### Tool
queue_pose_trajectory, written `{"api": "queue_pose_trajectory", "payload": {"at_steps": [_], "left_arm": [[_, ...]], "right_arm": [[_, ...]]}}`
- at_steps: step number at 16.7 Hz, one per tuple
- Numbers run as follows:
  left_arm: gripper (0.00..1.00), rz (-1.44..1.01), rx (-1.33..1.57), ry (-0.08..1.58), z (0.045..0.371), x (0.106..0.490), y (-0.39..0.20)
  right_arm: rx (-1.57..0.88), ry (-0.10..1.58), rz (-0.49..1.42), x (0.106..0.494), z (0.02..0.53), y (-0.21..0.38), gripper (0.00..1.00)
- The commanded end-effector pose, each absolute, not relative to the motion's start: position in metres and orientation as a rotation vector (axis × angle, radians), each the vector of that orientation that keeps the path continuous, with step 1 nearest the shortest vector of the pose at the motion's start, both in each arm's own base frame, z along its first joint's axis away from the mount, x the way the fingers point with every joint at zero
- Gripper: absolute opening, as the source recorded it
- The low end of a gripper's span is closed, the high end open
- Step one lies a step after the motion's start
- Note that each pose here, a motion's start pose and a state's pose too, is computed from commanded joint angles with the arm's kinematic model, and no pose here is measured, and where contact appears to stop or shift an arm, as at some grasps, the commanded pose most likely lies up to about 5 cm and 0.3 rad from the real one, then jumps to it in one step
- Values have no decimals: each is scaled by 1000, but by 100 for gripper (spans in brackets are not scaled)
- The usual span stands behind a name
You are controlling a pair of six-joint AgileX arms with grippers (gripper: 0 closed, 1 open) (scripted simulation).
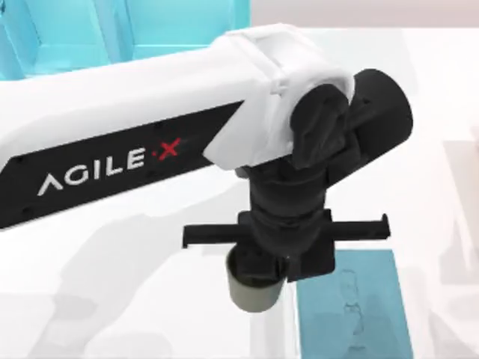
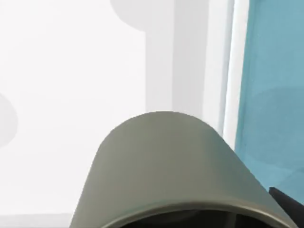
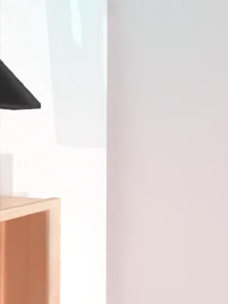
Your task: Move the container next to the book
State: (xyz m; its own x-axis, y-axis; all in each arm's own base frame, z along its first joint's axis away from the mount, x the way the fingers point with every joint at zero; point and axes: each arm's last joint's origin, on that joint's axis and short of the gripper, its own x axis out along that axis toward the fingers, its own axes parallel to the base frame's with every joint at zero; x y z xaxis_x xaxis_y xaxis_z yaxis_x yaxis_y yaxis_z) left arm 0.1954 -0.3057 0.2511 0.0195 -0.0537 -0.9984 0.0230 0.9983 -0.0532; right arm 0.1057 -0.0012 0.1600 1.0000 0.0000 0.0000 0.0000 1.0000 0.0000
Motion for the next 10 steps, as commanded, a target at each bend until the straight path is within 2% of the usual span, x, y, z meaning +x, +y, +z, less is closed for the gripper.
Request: {"api": "queue_pose_trajectory", "payload": {"at_steps": [7,10], "left_arm": [[0,-52,-25,1553,249,197,-305],[0,-56,-20,1552,232,197,-305]], "right_arm": [[0,0,0,106,160,-1,100],[0,0,0,106,160,-1,100]]}}
